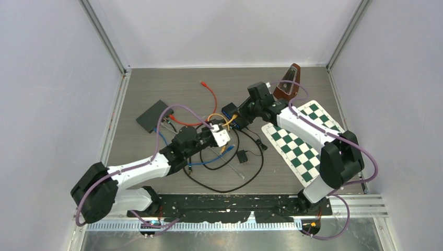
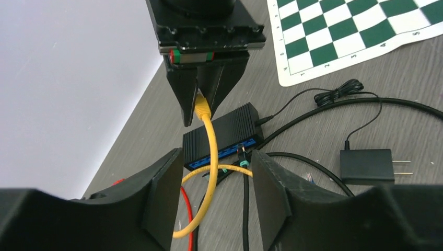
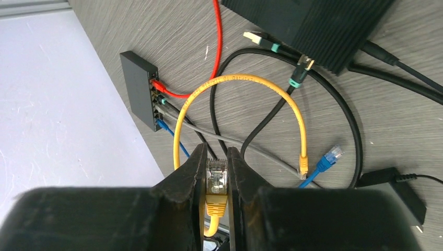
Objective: Insert the plug into the switch port
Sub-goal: Pick up the connector from the center of the board.
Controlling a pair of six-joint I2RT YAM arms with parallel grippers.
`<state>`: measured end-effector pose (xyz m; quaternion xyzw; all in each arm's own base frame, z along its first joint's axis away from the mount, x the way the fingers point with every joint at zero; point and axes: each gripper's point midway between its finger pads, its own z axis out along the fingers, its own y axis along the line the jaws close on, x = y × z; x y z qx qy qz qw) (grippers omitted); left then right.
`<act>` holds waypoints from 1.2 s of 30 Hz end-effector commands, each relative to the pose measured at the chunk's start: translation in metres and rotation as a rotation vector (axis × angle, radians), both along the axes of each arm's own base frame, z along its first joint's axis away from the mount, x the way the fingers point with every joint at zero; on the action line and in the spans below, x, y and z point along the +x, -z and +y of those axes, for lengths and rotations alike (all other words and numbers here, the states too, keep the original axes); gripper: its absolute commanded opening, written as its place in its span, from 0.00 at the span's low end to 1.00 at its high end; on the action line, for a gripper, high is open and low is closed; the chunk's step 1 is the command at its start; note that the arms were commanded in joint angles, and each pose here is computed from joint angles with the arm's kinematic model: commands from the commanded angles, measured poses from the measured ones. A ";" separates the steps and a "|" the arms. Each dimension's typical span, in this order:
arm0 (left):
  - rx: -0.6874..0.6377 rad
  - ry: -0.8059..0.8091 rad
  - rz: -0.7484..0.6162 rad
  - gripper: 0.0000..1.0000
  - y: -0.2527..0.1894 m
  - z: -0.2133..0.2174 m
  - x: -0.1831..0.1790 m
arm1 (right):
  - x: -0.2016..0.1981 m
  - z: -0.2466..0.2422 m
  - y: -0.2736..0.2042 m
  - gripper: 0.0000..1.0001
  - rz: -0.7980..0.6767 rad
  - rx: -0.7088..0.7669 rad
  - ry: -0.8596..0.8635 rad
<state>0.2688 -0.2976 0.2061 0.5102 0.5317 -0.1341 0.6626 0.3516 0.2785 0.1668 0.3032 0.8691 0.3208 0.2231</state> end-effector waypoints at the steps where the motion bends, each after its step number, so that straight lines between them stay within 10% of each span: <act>1: -0.065 -0.079 -0.097 0.49 -0.022 -0.004 0.019 | 0.000 -0.006 -0.023 0.08 -0.053 0.061 0.071; 6: -0.067 -0.094 -0.066 0.43 -0.015 -0.014 0.028 | -0.001 -0.002 -0.027 0.08 -0.065 0.091 0.059; 10: -0.057 -0.091 -0.068 0.16 -0.009 -0.013 0.026 | -0.002 -0.003 -0.029 0.10 -0.078 0.085 0.049; 15: -0.069 -0.108 -0.044 0.00 -0.008 0.001 0.026 | 0.003 0.001 -0.037 0.34 -0.227 0.095 -0.105; 17: -0.058 -0.074 -0.027 0.00 -0.007 0.003 0.023 | 0.009 0.000 -0.047 0.45 -0.374 0.170 -0.188; 20: -0.064 -0.040 0.012 0.00 -0.007 0.008 0.019 | 0.003 -0.009 -0.068 0.99 -0.619 0.287 -0.340; 32: -0.137 0.083 0.137 0.00 -0.029 0.029 0.004 | -0.001 -0.052 -0.118 0.97 -0.943 0.169 -0.599; 36: -0.160 0.114 0.177 0.00 -0.037 0.028 -0.002 | -0.017 -0.045 -0.149 0.62 -1.069 0.255 -0.684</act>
